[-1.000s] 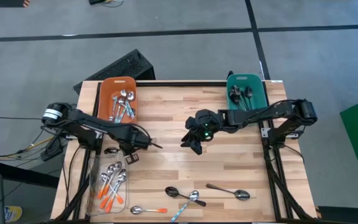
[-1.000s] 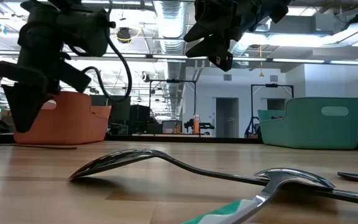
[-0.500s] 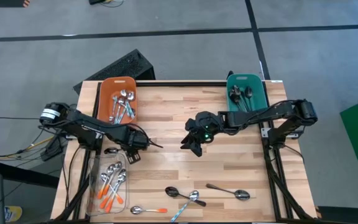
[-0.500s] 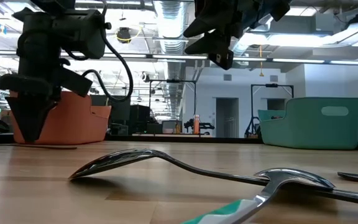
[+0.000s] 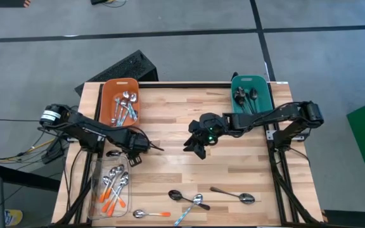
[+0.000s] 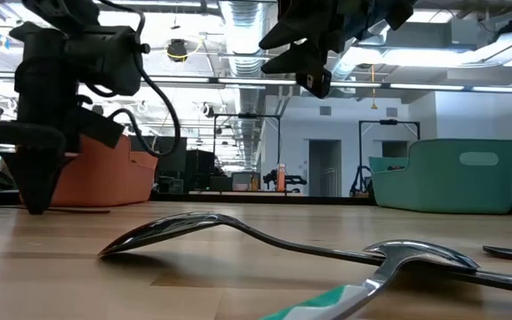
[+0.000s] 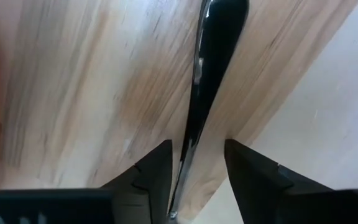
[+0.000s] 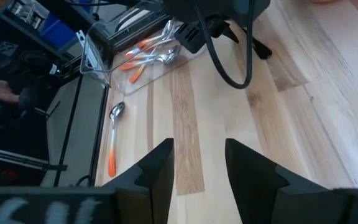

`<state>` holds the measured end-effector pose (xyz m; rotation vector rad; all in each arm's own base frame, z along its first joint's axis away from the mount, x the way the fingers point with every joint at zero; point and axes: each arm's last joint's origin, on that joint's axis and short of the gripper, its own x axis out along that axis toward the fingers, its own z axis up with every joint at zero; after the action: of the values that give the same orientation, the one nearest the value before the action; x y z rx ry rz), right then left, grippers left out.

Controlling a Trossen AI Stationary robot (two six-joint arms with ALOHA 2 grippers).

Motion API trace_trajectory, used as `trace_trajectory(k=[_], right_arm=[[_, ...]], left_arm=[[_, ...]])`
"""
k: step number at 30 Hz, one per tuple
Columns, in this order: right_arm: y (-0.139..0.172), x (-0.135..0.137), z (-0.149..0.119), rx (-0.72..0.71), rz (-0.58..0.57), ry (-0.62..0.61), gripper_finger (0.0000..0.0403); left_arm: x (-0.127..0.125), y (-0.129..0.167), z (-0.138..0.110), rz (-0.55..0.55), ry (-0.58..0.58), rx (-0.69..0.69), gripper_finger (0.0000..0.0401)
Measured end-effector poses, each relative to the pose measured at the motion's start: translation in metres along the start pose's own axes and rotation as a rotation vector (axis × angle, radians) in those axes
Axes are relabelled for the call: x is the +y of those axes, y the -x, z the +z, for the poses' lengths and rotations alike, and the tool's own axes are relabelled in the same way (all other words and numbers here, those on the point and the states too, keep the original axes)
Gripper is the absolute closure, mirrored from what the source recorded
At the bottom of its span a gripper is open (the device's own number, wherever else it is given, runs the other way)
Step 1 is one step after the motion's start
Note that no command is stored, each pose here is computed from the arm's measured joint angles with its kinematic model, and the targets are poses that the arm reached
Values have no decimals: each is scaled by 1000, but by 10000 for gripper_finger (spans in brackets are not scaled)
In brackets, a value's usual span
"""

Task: Sort silverware by color (type)
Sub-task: Put the black spoon into the green bin

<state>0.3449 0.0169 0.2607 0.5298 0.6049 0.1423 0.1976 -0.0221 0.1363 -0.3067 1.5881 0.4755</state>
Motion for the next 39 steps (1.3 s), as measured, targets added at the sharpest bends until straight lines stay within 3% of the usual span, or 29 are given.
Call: trace_trajectory(k=[5,14,20,23,26,30,36,39], right_arm=[[-1,2,-1,4,4,3,236],[-1,1,-1,4,4,-29,236],[-1,1,-1,3,3,-43,236],[0,1,0,-4,0,-43,236],[0,1,1,-19,-14,-41,236],[0,0,2,-27,-18,-56,236],[1,-5,4,-34,-29,-101,236],[2,-8,5,-39,-35,-115,236]], left_arm=[[-1,-1,1,-13,-24,-11,288],[-7,1,8,-94,-36,-57,391],[-12,7,16,-111,-65,-109,386],[-20,17,30,-162,-60,-243,388],[-23,22,36,-191,-75,-283,392],[-31,43,57,-310,-41,-466,393],[-28,70,78,-354,29,-565,394],[-24,82,82,-333,42,-546,394]])
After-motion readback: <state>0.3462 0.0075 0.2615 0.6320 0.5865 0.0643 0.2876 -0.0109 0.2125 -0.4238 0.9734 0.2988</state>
